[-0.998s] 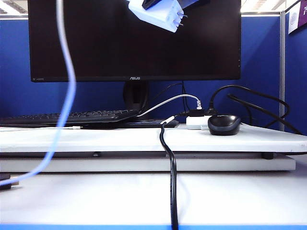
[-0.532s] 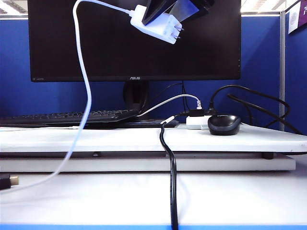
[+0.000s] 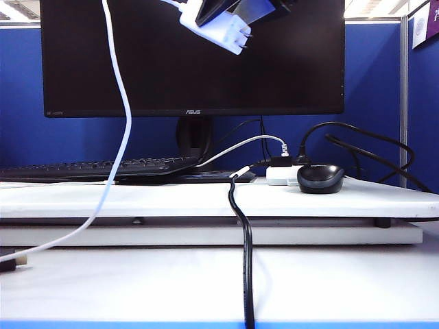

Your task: Pick up the Type-C charging cable and the charging base, insert one end of the Type-C charger into the corresponding slot on the base, and finally place the plugged-in charger back on the table.

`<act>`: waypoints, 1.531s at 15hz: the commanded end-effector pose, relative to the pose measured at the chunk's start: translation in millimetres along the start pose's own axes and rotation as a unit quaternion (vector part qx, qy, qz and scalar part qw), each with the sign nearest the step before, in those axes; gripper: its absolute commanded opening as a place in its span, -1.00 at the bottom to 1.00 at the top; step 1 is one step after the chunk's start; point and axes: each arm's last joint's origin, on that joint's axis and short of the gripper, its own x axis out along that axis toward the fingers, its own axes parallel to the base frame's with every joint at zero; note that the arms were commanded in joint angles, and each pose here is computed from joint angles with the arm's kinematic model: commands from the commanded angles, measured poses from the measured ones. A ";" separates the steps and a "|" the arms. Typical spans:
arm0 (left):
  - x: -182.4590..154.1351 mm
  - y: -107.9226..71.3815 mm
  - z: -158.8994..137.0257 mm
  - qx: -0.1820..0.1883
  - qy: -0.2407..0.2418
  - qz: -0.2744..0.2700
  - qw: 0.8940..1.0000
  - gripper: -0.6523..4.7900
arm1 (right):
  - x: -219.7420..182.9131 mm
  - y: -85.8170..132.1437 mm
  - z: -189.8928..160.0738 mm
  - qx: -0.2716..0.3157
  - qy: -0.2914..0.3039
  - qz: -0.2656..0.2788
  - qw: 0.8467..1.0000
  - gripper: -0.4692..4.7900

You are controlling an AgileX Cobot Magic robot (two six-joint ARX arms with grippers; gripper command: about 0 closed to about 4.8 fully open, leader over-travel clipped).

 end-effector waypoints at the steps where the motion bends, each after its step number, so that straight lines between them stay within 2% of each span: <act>1: -7.0 3.0 -1.7 0.046 0.040 0.060 0.996 -0.78 | 13.7 -5.5 1.5 0.015 -0.005 -0.023 1.000 -0.82; 3: -8.2 2.8 -1.3 0.046 0.046 0.062 0.996 -0.78 | 32.5 -9.4 -4.6 0.033 0.012 -0.020 0.999 -0.82; 5: -8.5 2.5 -0.6 0.046 0.044 0.061 0.996 -0.78 | 69.5 -16.9 -18.8 0.074 0.040 -0.015 0.996 -0.82; 8: -8.4 2.6 -0.8 0.046 0.045 0.061 0.996 -0.78 | 119.8 -22.5 -42.3 0.095 0.075 -0.023 0.992 -0.82; 14: -8.6 3.4 -3.6 0.045 0.060 0.065 0.995 -0.78 | 158.1 -15.7 -58.6 0.085 0.087 -0.037 0.992 -0.82; 15: -8.6 3.5 -4.0 0.045 0.062 0.066 0.995 -0.78 | 162.1 -11.7 -60.1 0.081 0.092 -0.042 0.992 -0.60; 17: -8.6 3.5 -4.1 0.045 0.062 0.066 0.995 -0.78 | 163.6 -11.3 -61.0 0.075 0.094 -0.047 0.992 0.34; 18: -8.6 3.6 -4.3 0.045 0.064 0.066 0.995 -0.78 | 163.4 -11.3 -60.4 0.075 0.092 -0.047 0.992 0.43; 20: -8.6 3.6 -4.3 0.045 0.064 0.066 0.995 -0.78 | 161.4 -12.2 -57.8 0.074 0.085 -0.050 0.992 0.43; 23: -8.7 3.7 -4.6 0.045 0.065 0.066 0.995 -0.78 | 146.7 -11.3 -39.5 0.065 0.035 -0.057 0.996 0.43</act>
